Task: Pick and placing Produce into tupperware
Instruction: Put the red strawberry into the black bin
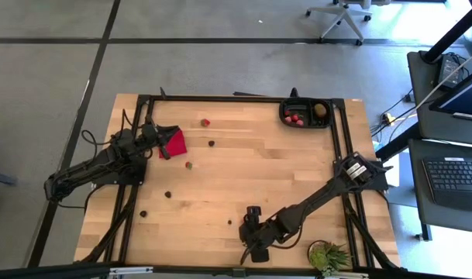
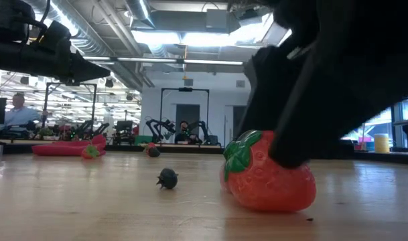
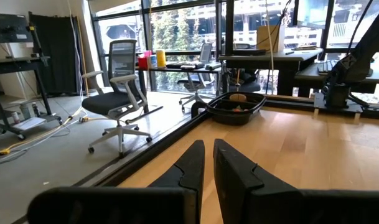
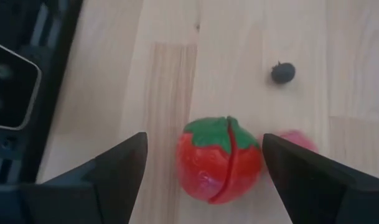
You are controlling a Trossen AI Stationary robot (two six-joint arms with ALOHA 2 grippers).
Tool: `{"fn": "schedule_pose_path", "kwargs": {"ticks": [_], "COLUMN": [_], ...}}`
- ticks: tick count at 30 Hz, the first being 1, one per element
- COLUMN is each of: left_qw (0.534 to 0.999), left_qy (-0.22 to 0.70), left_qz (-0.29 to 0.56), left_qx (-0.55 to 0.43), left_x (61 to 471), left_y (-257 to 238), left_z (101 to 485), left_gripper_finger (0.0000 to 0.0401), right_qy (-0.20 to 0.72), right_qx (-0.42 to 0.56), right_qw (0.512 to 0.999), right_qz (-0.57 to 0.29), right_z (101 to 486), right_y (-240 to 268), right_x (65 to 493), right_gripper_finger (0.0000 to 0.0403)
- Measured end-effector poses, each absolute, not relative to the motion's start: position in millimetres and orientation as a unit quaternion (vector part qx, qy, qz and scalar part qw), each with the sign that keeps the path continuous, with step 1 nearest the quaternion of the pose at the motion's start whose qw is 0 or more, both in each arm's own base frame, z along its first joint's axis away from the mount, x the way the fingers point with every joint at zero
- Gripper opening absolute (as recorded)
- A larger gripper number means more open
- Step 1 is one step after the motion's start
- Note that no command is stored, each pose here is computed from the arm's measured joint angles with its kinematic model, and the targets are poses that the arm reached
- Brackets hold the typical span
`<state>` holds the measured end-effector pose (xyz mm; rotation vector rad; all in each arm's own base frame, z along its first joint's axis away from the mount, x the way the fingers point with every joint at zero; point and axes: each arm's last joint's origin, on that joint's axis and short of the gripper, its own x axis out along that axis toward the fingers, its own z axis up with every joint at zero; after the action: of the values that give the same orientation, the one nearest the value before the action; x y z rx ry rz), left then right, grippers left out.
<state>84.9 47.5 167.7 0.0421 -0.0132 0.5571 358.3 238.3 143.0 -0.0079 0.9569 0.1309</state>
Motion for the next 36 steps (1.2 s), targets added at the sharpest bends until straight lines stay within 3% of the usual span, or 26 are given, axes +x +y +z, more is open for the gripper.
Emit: {"fn": "schedule_pose_path", "kwargs": {"ticks": [9,25,36], "left_qw": [0.961,0.961,0.961], "left_qy": [-0.007,-0.007,-0.006], "left_qz": [0.275,0.275,0.275], "left_qx": [0.021,0.021,0.021], "left_x": [85,85,85], "left_y": [48,48,48], "left_z": [168,168,168], "left_gripper_finger": [0.0027,0.0027,0.0027], "right_qy": [0.465,0.463,0.469], "right_qx": [-0.018,-0.017,-0.005], "right_qw": [0.883,0.883,0.881], "right_qz": [0.067,0.067,0.058], "right_z": [139,139,129], "right_y": [238,239,240], "right_x": [358,358,360], "right_gripper_finger": [0.0312,0.0225,0.023]}}
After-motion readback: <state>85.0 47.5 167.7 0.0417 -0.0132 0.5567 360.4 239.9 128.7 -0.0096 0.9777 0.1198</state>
